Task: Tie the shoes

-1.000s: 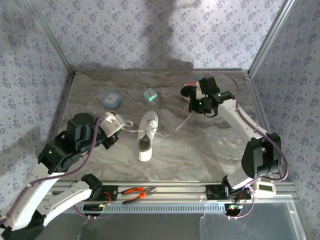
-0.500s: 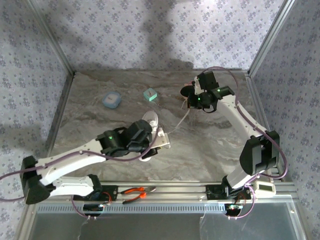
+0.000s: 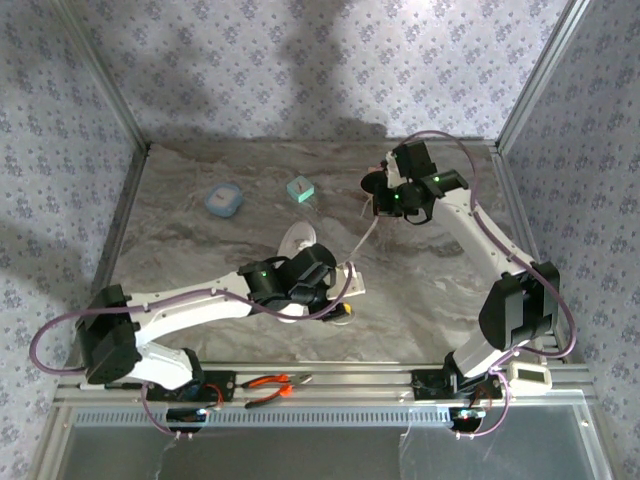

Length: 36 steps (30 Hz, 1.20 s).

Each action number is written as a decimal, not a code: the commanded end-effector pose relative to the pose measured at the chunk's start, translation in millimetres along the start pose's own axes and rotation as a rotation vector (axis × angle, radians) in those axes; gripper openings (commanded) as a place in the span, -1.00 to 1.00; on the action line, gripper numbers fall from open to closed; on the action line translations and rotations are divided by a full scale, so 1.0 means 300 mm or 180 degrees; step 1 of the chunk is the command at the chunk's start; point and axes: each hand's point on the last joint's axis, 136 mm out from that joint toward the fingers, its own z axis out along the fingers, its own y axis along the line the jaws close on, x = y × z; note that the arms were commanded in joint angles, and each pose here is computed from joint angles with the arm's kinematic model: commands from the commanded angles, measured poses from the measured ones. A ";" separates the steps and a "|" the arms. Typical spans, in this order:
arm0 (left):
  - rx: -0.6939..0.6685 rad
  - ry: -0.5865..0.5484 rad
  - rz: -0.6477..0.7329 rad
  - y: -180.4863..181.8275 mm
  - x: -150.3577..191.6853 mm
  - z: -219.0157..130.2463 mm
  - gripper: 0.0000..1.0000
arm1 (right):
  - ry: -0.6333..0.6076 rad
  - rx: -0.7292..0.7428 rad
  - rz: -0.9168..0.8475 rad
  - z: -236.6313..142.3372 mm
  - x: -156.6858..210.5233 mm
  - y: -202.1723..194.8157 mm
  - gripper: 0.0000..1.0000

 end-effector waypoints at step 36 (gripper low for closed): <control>-0.0498 -0.0695 -0.5385 0.303 0.505 -0.511 0.13 | 0.0165 -0.0696 -0.2377 0.008 0.434 0.745 -1.00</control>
